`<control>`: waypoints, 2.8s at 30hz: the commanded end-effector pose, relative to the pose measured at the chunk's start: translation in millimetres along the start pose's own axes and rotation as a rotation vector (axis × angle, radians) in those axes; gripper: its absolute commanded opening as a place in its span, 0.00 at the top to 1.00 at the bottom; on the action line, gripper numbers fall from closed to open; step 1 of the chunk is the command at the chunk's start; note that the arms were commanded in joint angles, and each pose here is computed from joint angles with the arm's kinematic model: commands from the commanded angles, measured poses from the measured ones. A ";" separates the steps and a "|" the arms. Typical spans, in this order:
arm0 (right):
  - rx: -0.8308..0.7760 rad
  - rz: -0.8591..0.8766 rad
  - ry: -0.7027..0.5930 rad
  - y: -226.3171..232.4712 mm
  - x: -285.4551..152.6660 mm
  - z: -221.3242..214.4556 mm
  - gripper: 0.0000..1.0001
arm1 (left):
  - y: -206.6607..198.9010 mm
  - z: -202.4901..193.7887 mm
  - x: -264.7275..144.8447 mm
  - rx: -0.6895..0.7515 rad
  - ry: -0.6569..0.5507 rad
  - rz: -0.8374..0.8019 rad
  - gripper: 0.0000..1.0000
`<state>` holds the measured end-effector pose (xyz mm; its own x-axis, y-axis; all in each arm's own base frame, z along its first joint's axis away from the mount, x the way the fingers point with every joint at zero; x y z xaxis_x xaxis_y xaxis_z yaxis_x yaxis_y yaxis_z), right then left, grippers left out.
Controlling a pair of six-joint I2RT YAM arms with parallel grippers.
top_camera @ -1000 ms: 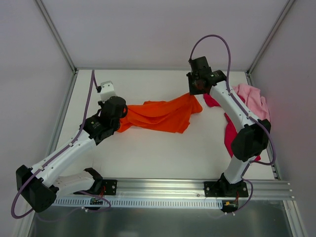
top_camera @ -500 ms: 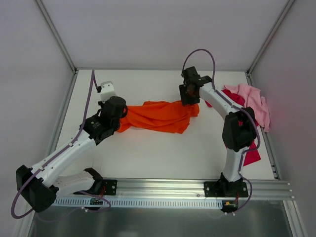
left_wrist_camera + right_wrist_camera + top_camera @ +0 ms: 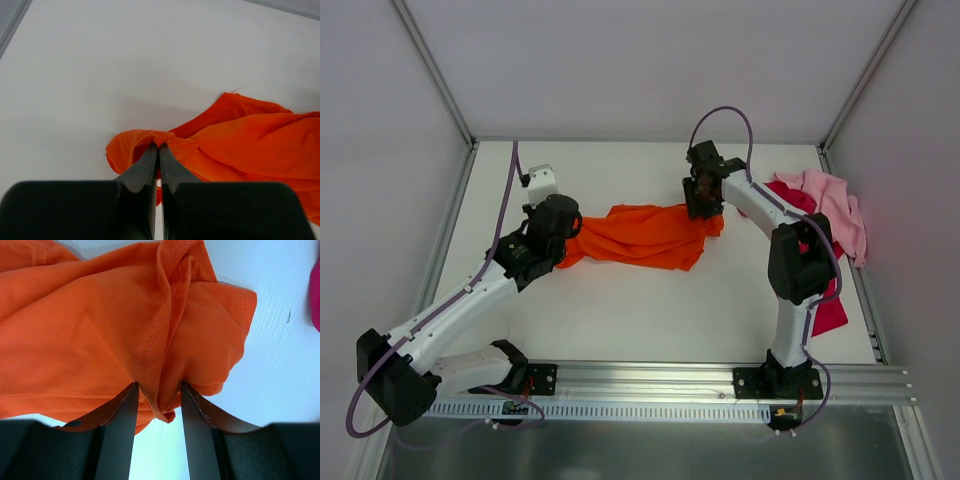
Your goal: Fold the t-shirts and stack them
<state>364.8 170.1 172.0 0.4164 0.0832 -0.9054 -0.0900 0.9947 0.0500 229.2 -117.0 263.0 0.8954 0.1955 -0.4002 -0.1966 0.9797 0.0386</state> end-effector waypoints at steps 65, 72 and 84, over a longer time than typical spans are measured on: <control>-0.032 -0.017 -0.057 0.0 -7.2 -13.0 0.58 | 0.9 0.7 -1.9 -0.038 -0.016 -0.019 1.00; -0.033 -0.022 -0.047 -0.1 -3.7 -13.9 0.58 | 1.4 1.0 -1.9 -0.039 -0.017 -0.018 1.00; -0.026 0.007 -0.014 1.4 2.6 -16.0 0.99 | 2.5 0.2 -2.6 -0.039 -0.017 -0.018 1.00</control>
<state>349.7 171.7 163.8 0.4337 0.0867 -0.8969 -0.1210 0.9920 0.0374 227.6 -116.7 260.2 0.8968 0.1854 -0.4017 -0.1888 0.9815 0.0314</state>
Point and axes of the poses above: each gripper's point midway between its finger pads, its own x axis out along the fingers, its own y axis along the line the jaws close on, z = x × y, the point moved 9 cm from there along -x, back along the fingers, and after that the axes turned 7 degrees about x, right-handed, at the moved point
